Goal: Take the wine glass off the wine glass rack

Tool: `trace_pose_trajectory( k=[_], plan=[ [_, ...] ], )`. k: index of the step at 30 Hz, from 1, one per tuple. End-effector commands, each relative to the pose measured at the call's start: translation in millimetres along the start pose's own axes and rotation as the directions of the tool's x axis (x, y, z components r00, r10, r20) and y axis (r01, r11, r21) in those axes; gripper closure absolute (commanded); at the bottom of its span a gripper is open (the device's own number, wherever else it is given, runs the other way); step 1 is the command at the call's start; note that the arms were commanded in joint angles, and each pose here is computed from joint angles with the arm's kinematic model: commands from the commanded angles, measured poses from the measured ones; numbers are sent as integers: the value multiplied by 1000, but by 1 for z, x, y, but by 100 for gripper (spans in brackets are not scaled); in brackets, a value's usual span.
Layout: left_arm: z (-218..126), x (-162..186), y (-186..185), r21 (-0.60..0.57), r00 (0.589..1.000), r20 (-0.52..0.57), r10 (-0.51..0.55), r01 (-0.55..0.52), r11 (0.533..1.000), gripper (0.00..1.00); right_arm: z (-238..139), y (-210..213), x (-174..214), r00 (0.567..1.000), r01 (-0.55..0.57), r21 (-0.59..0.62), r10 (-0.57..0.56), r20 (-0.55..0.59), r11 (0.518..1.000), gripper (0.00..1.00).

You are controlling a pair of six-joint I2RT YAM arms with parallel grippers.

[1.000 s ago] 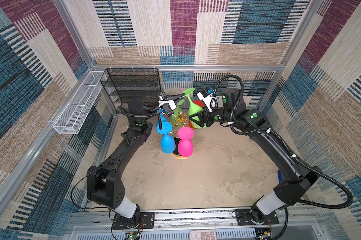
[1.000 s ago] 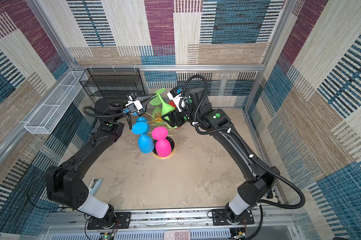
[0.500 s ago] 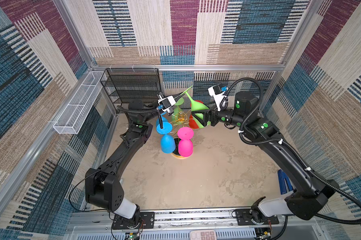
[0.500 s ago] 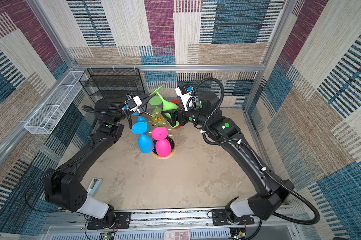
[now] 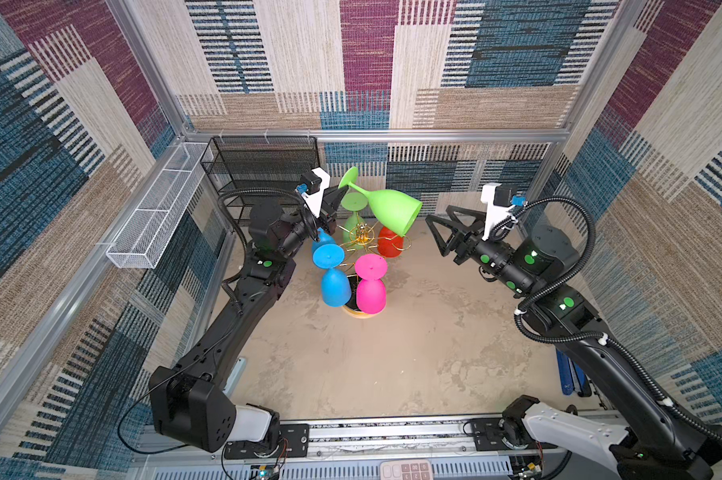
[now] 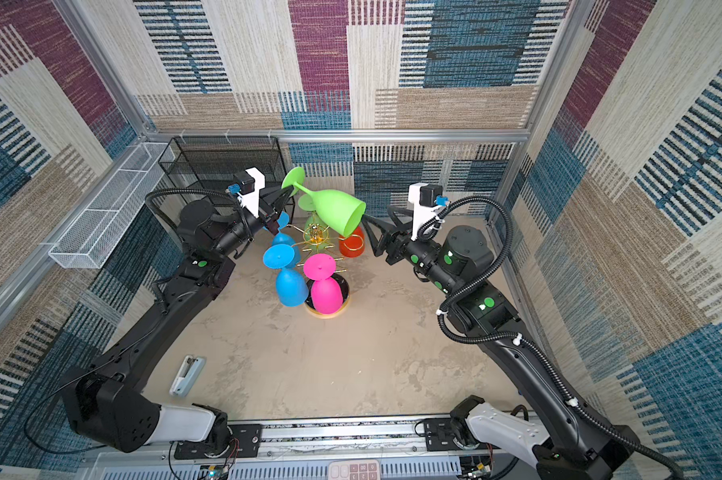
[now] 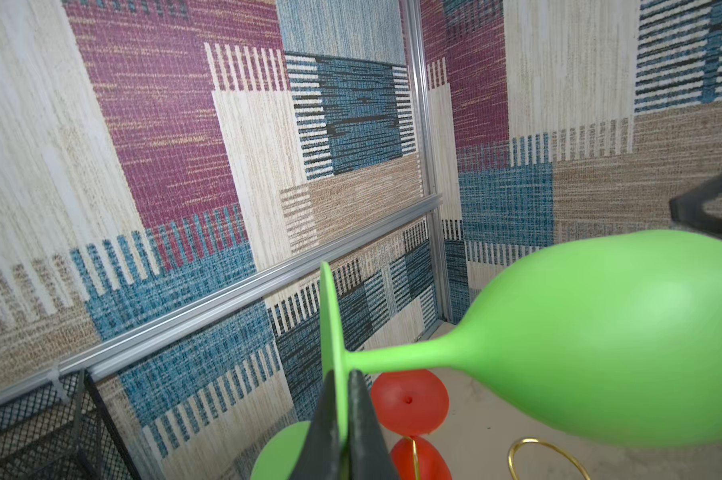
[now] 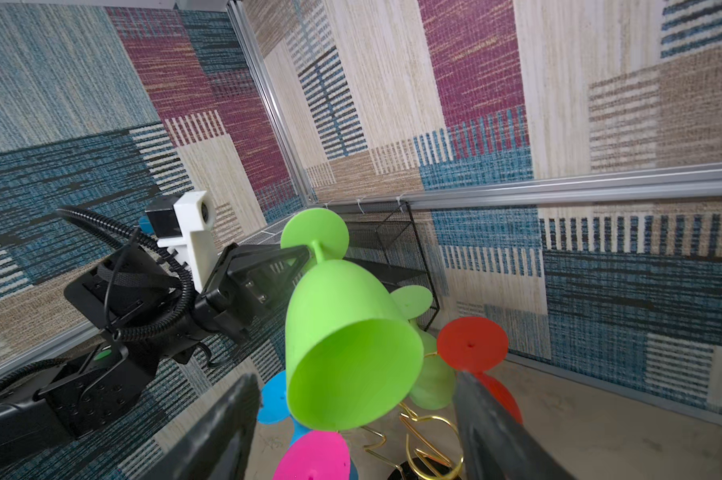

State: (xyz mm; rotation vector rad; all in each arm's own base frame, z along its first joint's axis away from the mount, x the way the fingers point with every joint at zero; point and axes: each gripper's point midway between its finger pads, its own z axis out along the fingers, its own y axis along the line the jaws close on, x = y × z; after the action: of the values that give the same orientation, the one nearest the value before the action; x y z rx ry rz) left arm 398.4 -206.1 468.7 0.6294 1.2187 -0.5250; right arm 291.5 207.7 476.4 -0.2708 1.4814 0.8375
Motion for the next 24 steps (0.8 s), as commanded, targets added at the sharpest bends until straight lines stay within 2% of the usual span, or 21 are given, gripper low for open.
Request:
trace_pose_trajectory(
  k=[1,6,15,19,24],
  plan=[
    [-3,4,0,-10,990,-12,-137,137,990,100,-2,-6,-6,997,-46,26,44,59,999,30],
    [-4,8,-3,6,989,-3,-151,151,989,100,11,-8,9,998,-58,15,58,13,998,39],
    [-4,6,-11,56,987,-3,-158,158,986,100,49,-11,23,998,-55,-24,55,-21,998,48],
    [-3,6,-16,89,986,-8,-166,166,982,100,64,-5,26,999,-42,-70,40,-33,997,63],
    [-3,10,-15,84,984,-19,-175,176,981,100,72,1,28,998,-40,-114,34,-52,993,92]
  ],
)
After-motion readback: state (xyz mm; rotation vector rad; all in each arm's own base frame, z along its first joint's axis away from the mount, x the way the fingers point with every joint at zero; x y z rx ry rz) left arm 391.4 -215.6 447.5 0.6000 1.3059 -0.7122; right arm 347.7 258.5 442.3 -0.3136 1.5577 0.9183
